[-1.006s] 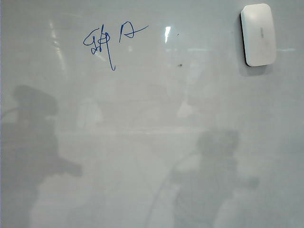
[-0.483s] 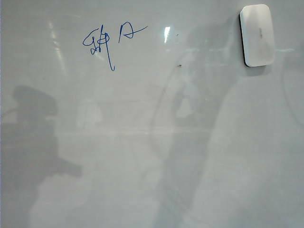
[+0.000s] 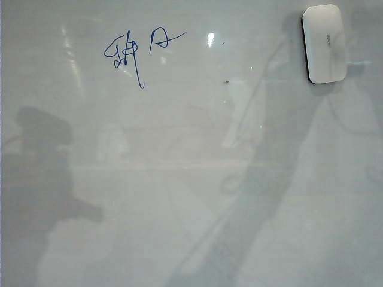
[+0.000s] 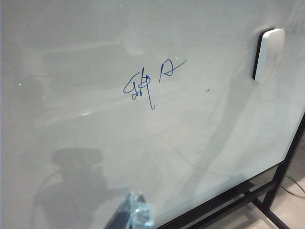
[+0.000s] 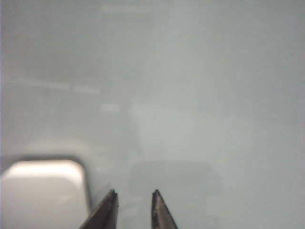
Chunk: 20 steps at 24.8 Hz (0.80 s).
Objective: Grab the whiteboard eraser that is attached to the surface of the whiteboard and use it to clean the writing on the whiteboard.
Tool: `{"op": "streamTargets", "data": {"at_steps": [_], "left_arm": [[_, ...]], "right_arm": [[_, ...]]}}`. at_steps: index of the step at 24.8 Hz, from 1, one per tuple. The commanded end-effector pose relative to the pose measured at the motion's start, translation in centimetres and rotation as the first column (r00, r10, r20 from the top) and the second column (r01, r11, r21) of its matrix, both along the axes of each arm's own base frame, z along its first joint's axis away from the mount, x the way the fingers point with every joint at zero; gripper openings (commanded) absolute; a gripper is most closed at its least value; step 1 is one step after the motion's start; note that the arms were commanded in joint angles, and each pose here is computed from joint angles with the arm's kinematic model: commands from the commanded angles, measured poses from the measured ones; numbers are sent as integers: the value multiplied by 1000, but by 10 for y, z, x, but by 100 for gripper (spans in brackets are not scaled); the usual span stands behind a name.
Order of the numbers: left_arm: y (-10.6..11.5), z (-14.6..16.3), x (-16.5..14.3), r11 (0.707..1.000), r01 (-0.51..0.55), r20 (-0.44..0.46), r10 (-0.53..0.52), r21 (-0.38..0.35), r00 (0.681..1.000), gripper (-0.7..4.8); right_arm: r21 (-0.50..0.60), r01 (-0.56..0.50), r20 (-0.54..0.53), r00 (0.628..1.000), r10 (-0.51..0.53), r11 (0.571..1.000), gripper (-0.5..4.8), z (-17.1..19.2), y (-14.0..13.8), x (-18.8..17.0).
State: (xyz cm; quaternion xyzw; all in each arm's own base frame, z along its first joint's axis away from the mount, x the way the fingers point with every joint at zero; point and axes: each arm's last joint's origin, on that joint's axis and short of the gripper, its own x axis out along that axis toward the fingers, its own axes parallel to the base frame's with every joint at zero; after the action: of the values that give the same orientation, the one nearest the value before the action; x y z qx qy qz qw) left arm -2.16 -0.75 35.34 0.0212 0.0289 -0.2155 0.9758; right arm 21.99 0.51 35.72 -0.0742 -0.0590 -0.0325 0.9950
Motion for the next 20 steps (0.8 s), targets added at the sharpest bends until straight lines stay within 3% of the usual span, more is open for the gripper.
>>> {"op": "streamTargets", "data": {"at_steps": [1,6,10,12,20], "left_arm": [[0,2,0,1000,-1,14,1,-1,1000,-2],[0,2,-1,1000,-1,15,2,-1,1000,-2],[0,2,-1,1000,-1,15,1,-1,1000,-2],[0,2,-1,1000,-1,15,1,-1,1000,-2],[0,2,-1,1000,0,14,0,-1,1000,-2]], "right_arm": [[64,-65,58,996,62,996,131,-21,2,-1],[66,-143,45,989,141,987,213,-50,15,-4],[63,-188,29,982,186,980,233,-57,27,-3],[37,-196,36,980,195,980,311,-60,32,4],[39,-172,-24,985,174,984,330,-80,35,24]]}}
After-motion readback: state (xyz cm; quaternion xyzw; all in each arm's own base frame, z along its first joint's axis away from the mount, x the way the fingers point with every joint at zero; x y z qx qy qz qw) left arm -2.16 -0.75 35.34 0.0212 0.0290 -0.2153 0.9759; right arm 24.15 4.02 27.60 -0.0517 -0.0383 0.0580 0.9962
